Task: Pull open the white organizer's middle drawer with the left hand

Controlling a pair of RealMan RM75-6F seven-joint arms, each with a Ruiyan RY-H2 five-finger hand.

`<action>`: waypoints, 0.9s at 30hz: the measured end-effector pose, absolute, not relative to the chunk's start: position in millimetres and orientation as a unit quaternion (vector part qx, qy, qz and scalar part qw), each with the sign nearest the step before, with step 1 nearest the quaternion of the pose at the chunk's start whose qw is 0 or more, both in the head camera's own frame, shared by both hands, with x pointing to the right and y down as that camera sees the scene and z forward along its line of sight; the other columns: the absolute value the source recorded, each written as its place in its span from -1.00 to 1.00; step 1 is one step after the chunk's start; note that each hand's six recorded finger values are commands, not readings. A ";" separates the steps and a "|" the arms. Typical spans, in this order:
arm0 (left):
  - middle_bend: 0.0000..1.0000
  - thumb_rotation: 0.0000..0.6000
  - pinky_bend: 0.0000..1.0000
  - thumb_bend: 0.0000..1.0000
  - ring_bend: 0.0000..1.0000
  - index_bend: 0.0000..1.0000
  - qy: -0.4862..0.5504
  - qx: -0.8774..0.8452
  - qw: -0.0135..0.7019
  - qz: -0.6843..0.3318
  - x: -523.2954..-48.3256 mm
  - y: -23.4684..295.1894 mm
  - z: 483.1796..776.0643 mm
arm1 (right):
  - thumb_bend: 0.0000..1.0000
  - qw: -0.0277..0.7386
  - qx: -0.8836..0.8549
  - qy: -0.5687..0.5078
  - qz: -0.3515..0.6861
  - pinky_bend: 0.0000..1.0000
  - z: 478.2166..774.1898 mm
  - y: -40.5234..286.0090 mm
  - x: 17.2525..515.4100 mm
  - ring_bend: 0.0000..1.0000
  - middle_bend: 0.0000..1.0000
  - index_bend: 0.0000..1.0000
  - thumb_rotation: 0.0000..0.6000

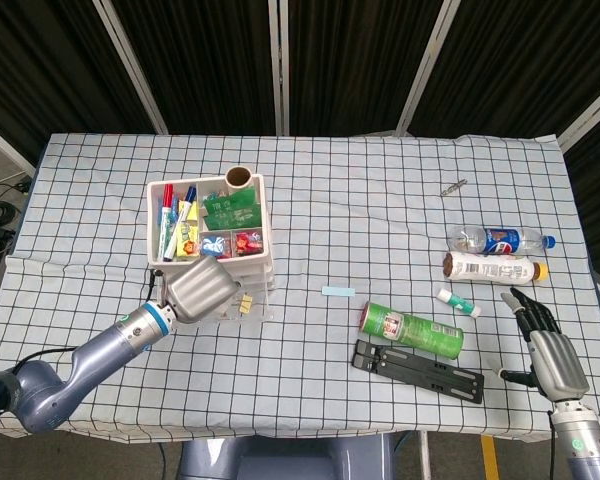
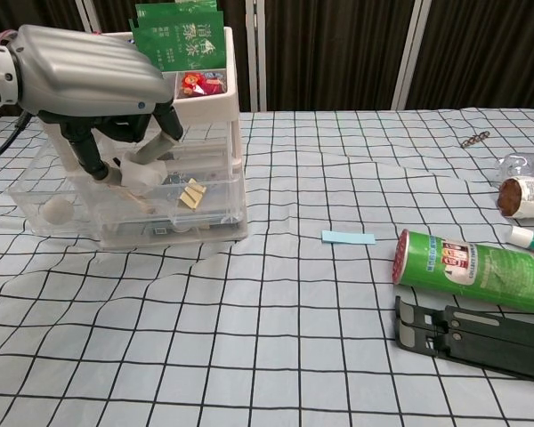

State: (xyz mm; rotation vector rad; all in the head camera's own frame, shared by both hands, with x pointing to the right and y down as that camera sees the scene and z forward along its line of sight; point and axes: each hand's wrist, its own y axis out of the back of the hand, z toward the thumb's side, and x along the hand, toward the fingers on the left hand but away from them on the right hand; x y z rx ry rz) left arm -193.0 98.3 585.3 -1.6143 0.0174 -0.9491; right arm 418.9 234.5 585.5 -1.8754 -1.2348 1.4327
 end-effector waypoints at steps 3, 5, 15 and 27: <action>1.00 1.00 0.67 -0.49 0.81 0.28 0.022 -0.695 0.591 -0.408 -195.2 94.6 578.3 | -0.78 0.237 -0.684 -0.450 0.523 -1.00 585.3 234.6 418.8 -1.00 -1.00 -0.97 1.00; 1.00 1.00 0.67 -0.49 0.81 0.28 0.032 -0.696 0.590 -0.408 -196.3 92.8 574.1 | -0.78 0.237 -0.684 -0.451 0.522 -1.00 585.0 234.5 418.9 -1.00 -1.00 -0.97 1.00; 1.00 1.00 0.67 -0.49 0.81 0.27 0.109 -0.692 0.588 -0.406 -214.4 84.9 542.4 | -0.78 0.238 -0.687 -0.451 0.518 -1.00 582.2 235.1 416.4 -1.00 -1.00 -0.97 1.00; 1.00 1.00 0.67 -0.48 0.81 0.22 0.270 -0.660 0.533 -0.455 -280.7 93.2 510.6 | -0.78 0.242 -0.694 -0.450 0.507 -1.00 575.0 237.8 410.1 -1.00 -1.00 -0.97 1.00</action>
